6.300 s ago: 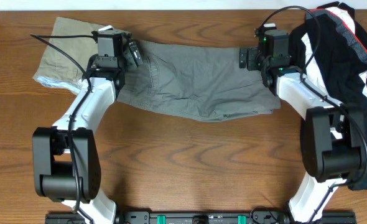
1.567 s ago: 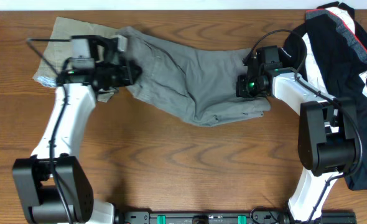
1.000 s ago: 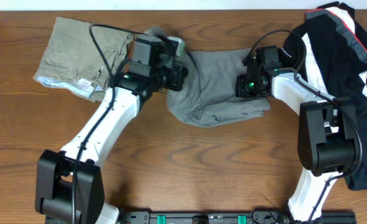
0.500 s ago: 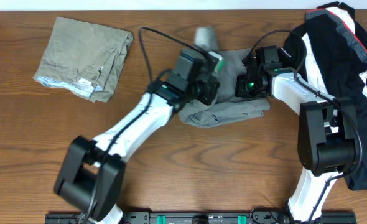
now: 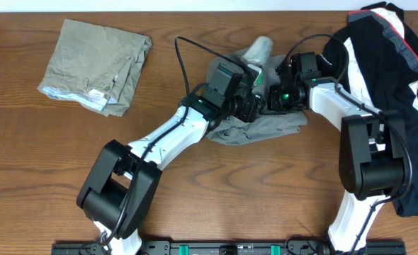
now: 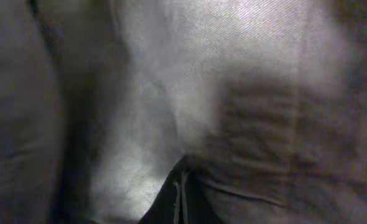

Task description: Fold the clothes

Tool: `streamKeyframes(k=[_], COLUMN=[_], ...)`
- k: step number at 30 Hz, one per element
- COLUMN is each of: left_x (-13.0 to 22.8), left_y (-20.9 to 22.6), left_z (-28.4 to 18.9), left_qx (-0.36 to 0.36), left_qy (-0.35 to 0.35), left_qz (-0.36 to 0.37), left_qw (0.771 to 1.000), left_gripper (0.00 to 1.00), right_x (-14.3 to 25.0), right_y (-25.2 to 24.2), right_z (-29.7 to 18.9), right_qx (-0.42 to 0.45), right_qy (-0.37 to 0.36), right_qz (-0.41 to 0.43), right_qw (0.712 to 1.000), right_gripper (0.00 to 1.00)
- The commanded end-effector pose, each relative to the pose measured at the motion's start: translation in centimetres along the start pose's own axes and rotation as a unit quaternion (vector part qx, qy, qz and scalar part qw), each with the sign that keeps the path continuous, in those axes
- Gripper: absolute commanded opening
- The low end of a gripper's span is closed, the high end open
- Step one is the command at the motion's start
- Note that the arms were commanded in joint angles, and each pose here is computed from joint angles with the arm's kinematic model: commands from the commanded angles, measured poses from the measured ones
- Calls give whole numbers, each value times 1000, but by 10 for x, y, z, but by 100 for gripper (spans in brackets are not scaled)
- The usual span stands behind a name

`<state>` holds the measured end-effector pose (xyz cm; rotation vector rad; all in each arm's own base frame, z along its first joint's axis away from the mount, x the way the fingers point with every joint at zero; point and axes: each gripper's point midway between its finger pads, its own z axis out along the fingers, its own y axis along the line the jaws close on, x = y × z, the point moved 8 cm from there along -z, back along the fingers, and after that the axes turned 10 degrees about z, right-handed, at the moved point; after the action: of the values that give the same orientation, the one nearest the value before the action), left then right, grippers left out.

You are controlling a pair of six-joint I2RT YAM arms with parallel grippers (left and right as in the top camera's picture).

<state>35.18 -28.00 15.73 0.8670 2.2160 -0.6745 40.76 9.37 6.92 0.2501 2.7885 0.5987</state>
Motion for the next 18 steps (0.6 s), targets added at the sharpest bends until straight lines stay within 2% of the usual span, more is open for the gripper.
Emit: streamKeyframes(k=[1,7,11,13,15,18], left_x=[0,0,0,0,-3,-15], left_y=[1,1,3,4,3,4], left_z=[2,2,2,2,0,-14], left_qx=[-2,-2,-9,-13,-12,-14], left_qy=[1,1,1,-1,-7,-26], left_qz=[-8,-12,-12,-12,-26,-61], left_qw=[1000,1000,1000,1000,1000,998], left_gripper=[67,70,71,76,87,98], right_x=[7,-32,-46,-47,-45,-41], right_y=[-7,-4,-14,-17,-20,-20], right_z=[4,-78,-152,-180,-199,-208], right_qx=[-12,-55,-39,-36,-36,-34], right_qy=[23,-81,-176,-208,-228,-231], right_qz=[34,56,76,79,83,80], right_qw=[999,994,981,974,969,969], right_gripper=[2,13,18,20,23,27])
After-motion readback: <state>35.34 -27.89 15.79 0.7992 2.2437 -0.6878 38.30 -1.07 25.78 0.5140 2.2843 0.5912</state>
